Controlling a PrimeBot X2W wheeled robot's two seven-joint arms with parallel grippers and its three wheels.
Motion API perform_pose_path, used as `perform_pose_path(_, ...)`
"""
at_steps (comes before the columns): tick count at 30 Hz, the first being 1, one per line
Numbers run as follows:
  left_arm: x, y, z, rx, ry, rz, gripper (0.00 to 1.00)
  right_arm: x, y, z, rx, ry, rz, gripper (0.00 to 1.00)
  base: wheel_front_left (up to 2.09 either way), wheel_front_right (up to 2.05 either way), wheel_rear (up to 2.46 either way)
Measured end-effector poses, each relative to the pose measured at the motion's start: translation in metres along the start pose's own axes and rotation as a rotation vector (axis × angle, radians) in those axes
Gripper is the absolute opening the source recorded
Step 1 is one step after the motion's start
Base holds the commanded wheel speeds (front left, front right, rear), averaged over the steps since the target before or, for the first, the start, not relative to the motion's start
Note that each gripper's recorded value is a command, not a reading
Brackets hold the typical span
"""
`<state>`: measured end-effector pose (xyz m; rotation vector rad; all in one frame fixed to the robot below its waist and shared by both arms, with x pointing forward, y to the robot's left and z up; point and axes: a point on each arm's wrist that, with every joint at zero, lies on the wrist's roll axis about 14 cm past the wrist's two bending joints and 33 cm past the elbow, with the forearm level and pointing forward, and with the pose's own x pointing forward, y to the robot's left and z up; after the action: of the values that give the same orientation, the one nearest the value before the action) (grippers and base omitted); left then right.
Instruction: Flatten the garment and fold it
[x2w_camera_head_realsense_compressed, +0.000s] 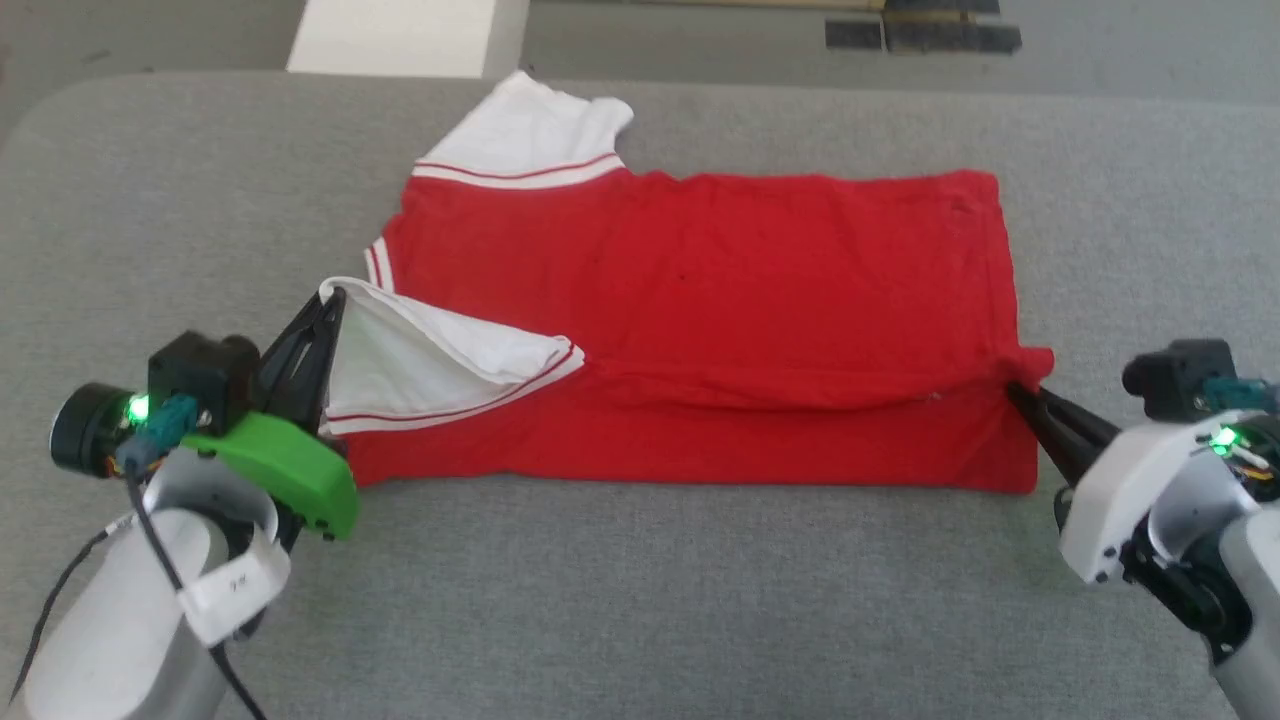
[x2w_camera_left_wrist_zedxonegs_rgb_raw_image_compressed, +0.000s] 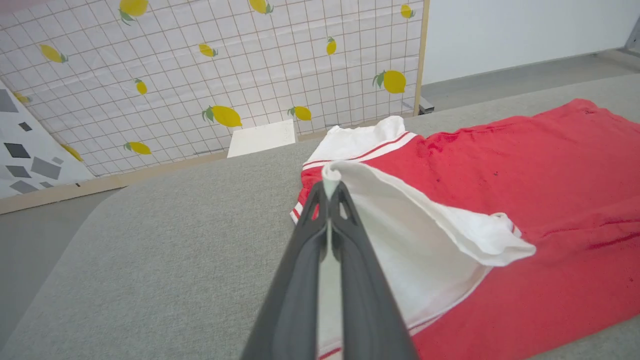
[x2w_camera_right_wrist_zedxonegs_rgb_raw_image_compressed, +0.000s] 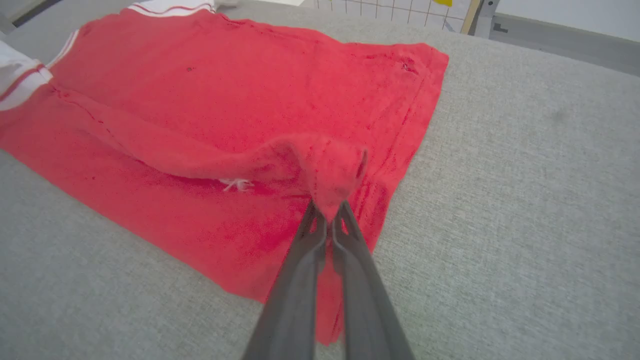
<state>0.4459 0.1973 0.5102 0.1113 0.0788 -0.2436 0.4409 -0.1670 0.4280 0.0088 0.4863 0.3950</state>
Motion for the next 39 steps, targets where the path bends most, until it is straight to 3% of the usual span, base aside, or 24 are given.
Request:
perform_pose_path(13,0.051,0.003,-0.069,0.000,0.193,0.005,0.00,0.022,-0.014,-0.038,0.020,0.129,-0.048,0.00,0.00,0.00,0.00)
perform_pose_path(14,0.052,0.002,-0.073,-0.004,0.200,0.009,0.11,0.022,-0.014,-0.039,0.022,0.127,-0.049,0.00,0.00,0.00,0.00)
perform_pose_path(15,0.053,0.002,-0.078,-0.009,0.215,0.014,0.45,0.023,-0.014,-0.039,0.026,0.122,-0.052,0.00,0.00,0.00,0.00)
perform_pose_path(16,0.053,0.002,-0.083,-0.016,0.237,0.023,1.00,0.023,-0.015,-0.038,0.031,0.115,-0.055,0.00,0.00,0.00,0.00)
perform_pose_path(17,0.051,0.002,-0.087,-0.026,0.249,0.031,1.00,0.022,-0.015,-0.036,0.031,0.104,-0.057,0.43,0.00,0.00,0.00)
perform_pose_path(18,0.050,0.002,-0.089,-0.031,0.250,0.037,1.00,0.022,-0.015,-0.035,0.031,0.098,-0.059,1.00,0.00,0.00,0.00)
perform_pose_path(26,0.042,0.003,-0.069,-0.108,0.160,0.096,1.00,0.012,-0.007,-0.017,0.014,0.056,-0.062,1.00,0.00,0.00,0.00)
perform_pose_path(33,0.008,-0.005,-0.068,-0.203,0.141,0.164,1.00,-0.007,-0.004,-0.026,0.032,0.113,-0.117,1.00,0.00,0.00,0.00)
perform_pose_path(39,-0.021,-0.007,-0.084,-0.231,0.236,0.229,1.00,-0.016,0.006,-0.039,0.056,0.199,-0.167,1.00,0.00,0.00,0.00)
